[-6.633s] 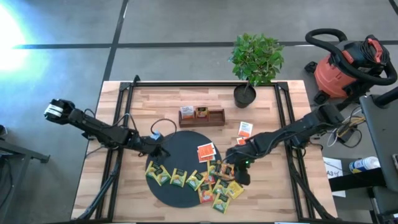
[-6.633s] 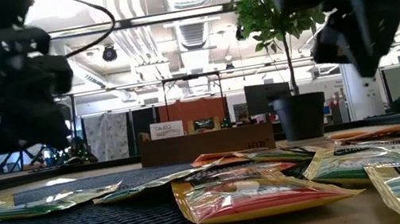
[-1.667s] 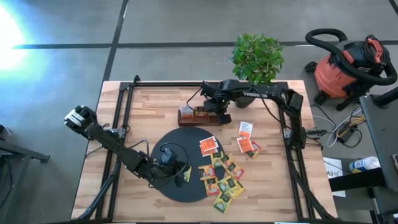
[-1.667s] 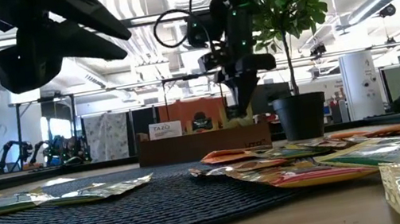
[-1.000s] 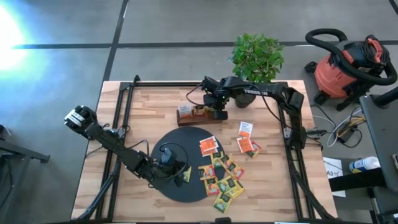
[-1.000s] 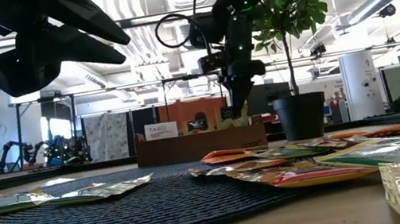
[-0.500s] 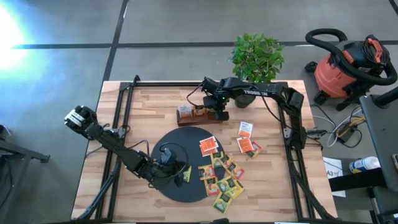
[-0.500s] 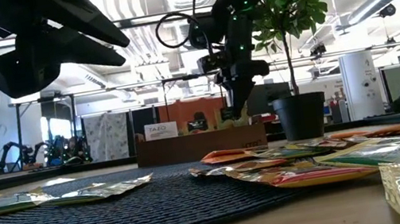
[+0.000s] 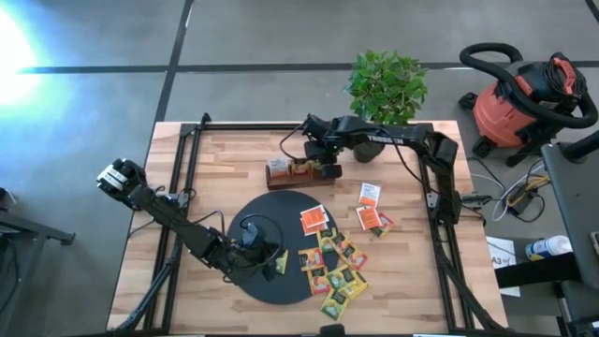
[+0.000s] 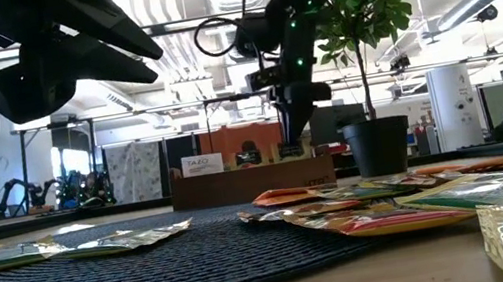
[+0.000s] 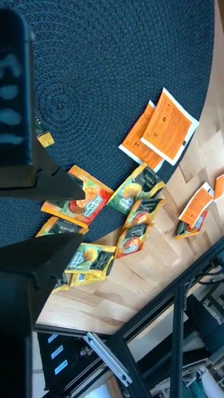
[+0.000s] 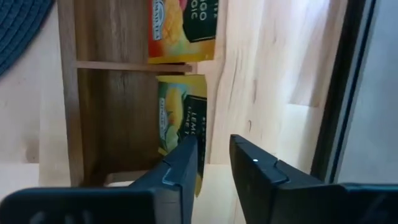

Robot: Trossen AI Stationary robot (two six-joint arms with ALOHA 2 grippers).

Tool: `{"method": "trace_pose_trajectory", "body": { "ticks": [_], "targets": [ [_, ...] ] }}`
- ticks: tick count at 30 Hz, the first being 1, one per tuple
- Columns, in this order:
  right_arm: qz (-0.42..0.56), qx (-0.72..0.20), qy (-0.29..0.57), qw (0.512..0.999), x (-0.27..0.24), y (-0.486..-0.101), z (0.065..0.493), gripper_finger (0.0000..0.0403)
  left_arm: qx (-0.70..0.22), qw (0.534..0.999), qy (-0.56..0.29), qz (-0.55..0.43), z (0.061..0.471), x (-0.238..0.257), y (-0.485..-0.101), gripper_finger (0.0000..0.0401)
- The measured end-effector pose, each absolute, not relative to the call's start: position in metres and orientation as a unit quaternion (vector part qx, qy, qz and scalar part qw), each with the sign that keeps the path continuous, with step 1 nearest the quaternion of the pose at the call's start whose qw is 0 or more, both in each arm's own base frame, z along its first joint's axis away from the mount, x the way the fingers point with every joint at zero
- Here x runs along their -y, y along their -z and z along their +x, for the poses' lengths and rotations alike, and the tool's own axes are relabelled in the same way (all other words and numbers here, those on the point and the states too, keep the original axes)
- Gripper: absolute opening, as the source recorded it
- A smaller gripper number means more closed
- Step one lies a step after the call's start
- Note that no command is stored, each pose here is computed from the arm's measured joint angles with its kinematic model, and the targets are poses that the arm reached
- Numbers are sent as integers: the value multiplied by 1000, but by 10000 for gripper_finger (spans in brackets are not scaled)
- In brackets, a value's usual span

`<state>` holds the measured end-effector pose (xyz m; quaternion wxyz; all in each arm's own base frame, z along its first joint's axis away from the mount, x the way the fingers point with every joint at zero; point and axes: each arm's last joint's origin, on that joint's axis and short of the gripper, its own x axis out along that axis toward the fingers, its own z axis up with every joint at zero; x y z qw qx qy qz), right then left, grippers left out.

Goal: Pick & Place Tea
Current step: Put the yellow tea bag into the right section of the brown wooden organizer

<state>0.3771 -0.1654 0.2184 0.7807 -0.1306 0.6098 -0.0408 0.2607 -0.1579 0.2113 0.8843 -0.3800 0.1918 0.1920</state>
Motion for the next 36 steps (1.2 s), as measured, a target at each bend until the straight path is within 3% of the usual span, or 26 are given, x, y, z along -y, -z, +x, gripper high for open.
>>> {"method": "trace_pose_trajectory", "body": {
  "ticks": [12, 17, 25, 31, 36],
  "targets": [
    [-144, -522, 119, 832, 160, -284, 359, 93, -195, 886, -193, -374, 260, 158, -211, 90],
    [-85, -490, 31, 867, 125, -301, 348, 93, -226, 889, -185, -352, 257, 158, -207, 90],
    [-29, -529, -38, 848, 47, -268, 342, 93, -351, 867, -125, -331, 244, 167, -196, 90],
    [174, -473, -79, 860, -5, -232, 362, 93, -399, 849, -92, -335, 244, 176, -185, 90],
    [277, -407, -74, 867, -32, -215, 385, 93, -433, 837, -105, -318, 249, 180, -161, 90]
  ]
}}
